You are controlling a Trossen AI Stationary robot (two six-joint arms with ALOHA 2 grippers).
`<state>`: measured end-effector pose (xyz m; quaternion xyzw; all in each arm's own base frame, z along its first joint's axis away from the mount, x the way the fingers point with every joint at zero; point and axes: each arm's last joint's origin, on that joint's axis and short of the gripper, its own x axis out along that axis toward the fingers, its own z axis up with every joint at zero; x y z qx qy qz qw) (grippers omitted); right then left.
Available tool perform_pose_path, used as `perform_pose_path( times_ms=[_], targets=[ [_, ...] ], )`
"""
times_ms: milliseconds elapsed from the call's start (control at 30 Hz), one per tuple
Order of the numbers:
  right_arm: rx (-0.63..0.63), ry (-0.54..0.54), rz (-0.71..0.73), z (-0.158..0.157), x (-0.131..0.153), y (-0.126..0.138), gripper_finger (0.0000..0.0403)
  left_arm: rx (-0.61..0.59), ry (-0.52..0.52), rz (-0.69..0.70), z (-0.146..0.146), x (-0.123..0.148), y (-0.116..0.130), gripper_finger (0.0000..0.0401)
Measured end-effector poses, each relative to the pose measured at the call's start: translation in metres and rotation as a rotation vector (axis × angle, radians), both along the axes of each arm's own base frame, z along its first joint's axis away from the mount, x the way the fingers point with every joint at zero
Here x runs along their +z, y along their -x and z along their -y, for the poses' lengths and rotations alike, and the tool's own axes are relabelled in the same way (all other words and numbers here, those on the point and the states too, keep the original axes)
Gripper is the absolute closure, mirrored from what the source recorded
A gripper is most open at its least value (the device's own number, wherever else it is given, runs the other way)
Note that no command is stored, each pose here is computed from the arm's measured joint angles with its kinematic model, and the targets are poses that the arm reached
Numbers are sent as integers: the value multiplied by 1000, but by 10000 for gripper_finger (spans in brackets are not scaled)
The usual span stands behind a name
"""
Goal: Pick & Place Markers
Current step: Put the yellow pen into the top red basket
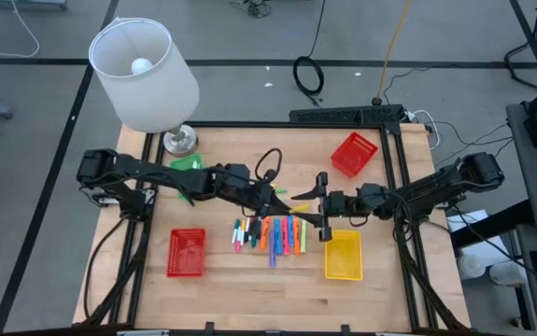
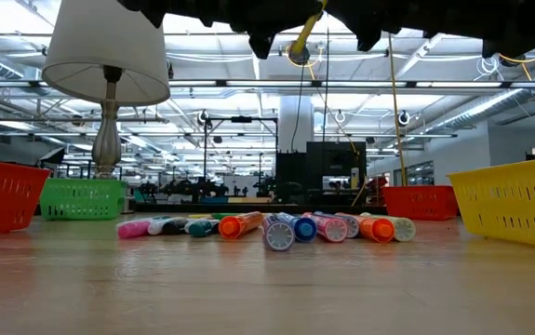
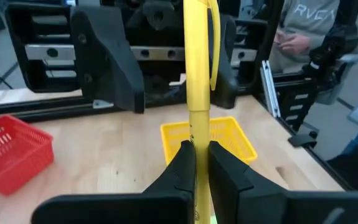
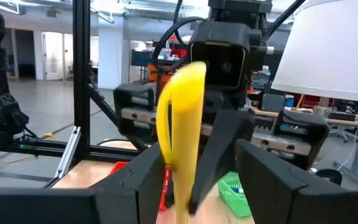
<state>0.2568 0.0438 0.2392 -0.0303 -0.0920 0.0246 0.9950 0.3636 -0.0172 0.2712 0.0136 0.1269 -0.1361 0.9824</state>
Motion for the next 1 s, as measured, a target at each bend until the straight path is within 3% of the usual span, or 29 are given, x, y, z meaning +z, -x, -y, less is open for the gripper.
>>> perform_pose_path(
  times_ms=[367, 600, 900, 1000],
  targets=[
    [19, 6, -8, -1, -1, 0, 237, -19, 24, 63, 0, 5, -2, 383],
    [50, 16, -5, -1, -1, 0, 283, -15, 42, 73, 0, 6, -3, 383],
    [111, 59, -8, -2, -1, 0, 379, -18, 61, 50, 1, 5, -2, 383],
    [109, 78, -6, -2, -1, 0, 382, -34, 65, 50, 1, 5, -2, 383]
  ],
)
